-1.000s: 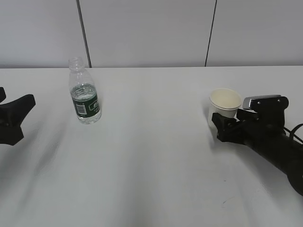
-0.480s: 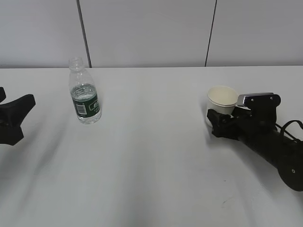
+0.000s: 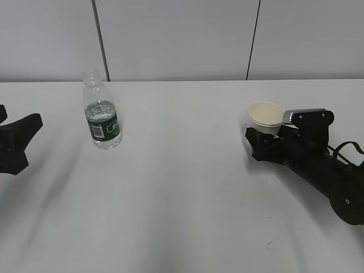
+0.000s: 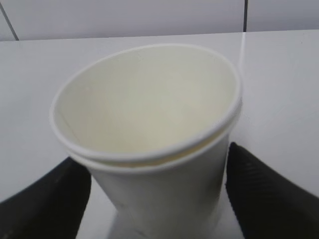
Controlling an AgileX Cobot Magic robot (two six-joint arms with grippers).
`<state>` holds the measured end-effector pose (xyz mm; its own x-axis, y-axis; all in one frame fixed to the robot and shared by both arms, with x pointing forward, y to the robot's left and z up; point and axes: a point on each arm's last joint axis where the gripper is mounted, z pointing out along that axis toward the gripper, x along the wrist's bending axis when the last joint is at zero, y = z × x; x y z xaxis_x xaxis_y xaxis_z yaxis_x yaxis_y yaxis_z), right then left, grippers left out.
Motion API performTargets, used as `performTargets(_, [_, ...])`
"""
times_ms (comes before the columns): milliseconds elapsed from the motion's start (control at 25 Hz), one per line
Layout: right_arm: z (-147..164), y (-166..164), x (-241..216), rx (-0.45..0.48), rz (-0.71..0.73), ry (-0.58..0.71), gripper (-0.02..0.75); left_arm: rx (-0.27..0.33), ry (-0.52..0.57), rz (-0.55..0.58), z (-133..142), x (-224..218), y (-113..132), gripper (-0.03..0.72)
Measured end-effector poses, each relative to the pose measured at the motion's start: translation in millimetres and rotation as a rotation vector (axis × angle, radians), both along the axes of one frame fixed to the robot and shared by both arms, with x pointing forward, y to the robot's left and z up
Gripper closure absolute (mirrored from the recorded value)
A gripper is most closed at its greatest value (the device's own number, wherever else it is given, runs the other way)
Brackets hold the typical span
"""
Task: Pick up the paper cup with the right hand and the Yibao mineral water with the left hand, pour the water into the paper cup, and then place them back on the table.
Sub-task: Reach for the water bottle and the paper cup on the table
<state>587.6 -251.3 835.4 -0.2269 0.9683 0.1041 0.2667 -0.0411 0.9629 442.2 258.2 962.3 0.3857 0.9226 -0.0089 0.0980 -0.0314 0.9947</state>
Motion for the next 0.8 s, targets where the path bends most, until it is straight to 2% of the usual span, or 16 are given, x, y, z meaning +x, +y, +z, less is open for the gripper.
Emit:
performTargets(600, [8.5,1.4,15.0,0.008,-0.001,-0.055,0.077,0.0,0.0,0.0,0.0,0.0,0.0,0.24])
performTargets(800, [-6.5,1.9,17.8,0.014,0.0,-0.027,0.077,0.0,0.0,0.0,0.0,0.0,0.0,0.24])
